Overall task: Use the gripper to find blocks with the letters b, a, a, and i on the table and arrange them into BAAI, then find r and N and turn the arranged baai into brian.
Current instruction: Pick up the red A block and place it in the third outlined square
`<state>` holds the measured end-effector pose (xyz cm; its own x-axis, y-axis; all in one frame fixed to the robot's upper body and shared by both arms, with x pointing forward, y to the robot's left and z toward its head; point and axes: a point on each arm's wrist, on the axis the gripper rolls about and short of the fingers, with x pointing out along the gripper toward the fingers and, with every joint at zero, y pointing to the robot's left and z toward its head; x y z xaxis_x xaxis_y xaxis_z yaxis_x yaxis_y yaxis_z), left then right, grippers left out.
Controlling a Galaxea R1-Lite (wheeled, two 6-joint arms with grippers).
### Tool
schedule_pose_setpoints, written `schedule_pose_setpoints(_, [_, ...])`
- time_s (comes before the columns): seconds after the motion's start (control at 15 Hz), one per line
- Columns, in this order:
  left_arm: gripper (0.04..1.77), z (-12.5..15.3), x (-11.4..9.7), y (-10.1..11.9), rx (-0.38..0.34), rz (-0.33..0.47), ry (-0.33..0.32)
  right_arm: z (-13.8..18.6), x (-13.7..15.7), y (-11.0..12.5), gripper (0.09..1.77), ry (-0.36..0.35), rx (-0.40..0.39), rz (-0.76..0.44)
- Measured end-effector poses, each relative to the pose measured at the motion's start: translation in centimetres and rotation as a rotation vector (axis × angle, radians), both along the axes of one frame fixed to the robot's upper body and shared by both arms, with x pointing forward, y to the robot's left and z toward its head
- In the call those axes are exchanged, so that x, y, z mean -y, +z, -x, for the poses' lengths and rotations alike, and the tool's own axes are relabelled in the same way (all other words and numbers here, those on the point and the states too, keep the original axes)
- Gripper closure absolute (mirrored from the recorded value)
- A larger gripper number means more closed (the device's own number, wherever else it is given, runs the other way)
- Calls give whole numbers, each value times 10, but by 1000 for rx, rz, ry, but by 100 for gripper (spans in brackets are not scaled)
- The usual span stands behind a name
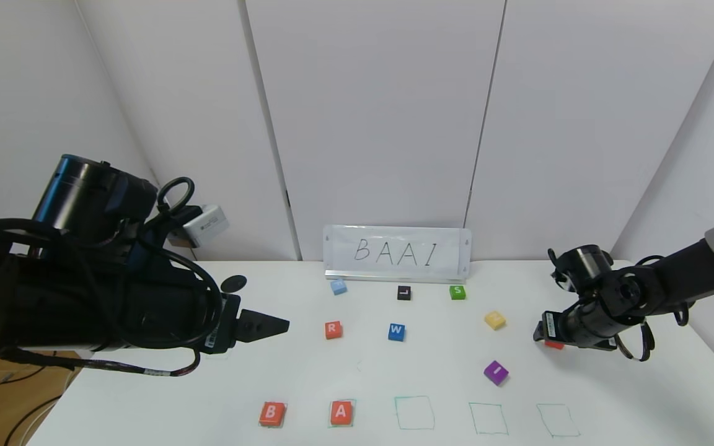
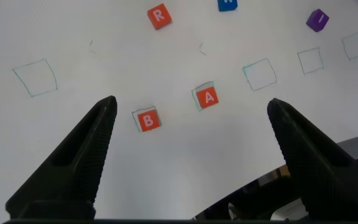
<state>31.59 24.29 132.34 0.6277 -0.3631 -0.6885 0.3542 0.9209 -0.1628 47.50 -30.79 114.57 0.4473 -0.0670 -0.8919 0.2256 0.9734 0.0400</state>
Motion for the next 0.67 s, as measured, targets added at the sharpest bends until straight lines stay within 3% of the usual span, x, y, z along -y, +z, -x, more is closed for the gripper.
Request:
schedule_pose_setpoints(0.33, [9, 2, 2, -1, -1, -2, -13, 0, 0, -1, 110, -1, -2, -3])
schedule_pose_setpoints(0.4, [9, 2, 3, -1, -3, -2, -14, 0, 0, -1, 130, -1, -3, -3])
schedule_pose_setpoints(0.67, [9, 2, 3, -2, -4, -3, -15, 0, 1, 0, 132, -3, -3, -4])
